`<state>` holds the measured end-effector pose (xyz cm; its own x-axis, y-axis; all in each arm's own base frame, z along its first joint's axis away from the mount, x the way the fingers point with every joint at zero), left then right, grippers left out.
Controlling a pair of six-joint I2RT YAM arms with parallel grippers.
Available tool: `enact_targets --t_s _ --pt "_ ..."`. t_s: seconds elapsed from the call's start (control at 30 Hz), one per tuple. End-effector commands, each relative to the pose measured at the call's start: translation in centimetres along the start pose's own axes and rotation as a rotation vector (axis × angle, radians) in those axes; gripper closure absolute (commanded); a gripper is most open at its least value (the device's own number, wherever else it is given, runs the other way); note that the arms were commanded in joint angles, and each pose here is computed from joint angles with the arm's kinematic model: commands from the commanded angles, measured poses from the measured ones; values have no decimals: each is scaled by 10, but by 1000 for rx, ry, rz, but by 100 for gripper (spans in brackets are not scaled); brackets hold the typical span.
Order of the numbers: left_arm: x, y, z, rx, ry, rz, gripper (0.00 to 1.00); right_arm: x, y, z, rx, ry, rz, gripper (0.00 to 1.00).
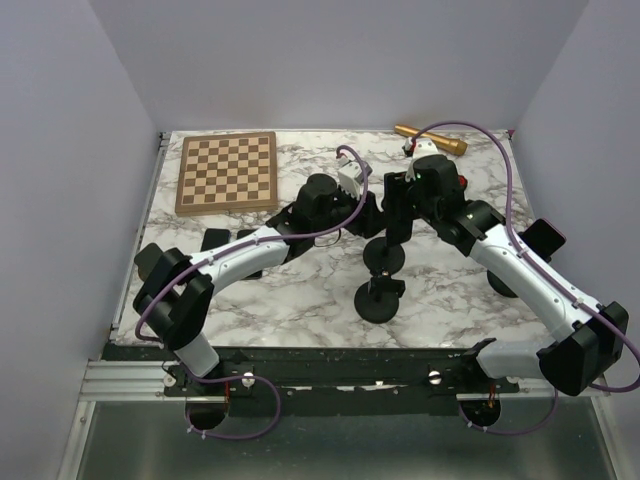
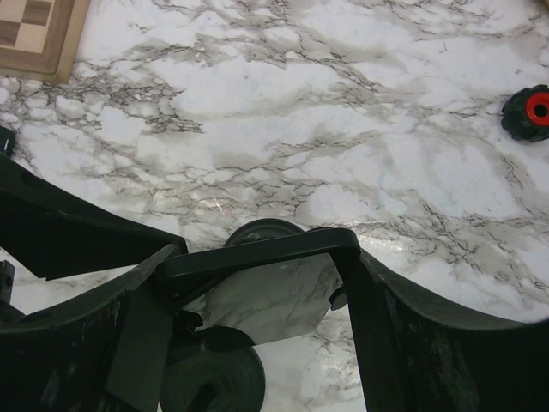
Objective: Remove the phone from the phone stand
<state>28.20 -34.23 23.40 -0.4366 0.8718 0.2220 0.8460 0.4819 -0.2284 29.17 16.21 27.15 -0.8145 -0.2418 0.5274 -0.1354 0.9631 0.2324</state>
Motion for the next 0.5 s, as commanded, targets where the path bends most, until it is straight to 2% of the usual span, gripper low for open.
enact_targets --t_s 0.0,0.37,0.47 --pt "-12 -3 -15 -51 -62 0 41 -8 0 14 12 62 -13 99" --pt "-16 -9 -24 -44 -89 30 80 -8 -1 17 44 71 -29 99" --pt "-15 -10 -26 -43 -99 41 100 -9 -1 19 56 73 -33 99"
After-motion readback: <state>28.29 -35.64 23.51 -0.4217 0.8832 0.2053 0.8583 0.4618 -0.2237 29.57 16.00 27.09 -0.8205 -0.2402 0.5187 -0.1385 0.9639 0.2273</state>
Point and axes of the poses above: each gripper's point midway between its finger pads, its own x axis back along the fingers, its own y axis along the line the jaws close on, z = x × y, the point moved 6 cm from there along x, back along the fingers, and after that the axes turned 14 degrees about -x, right-handed, at the moved point
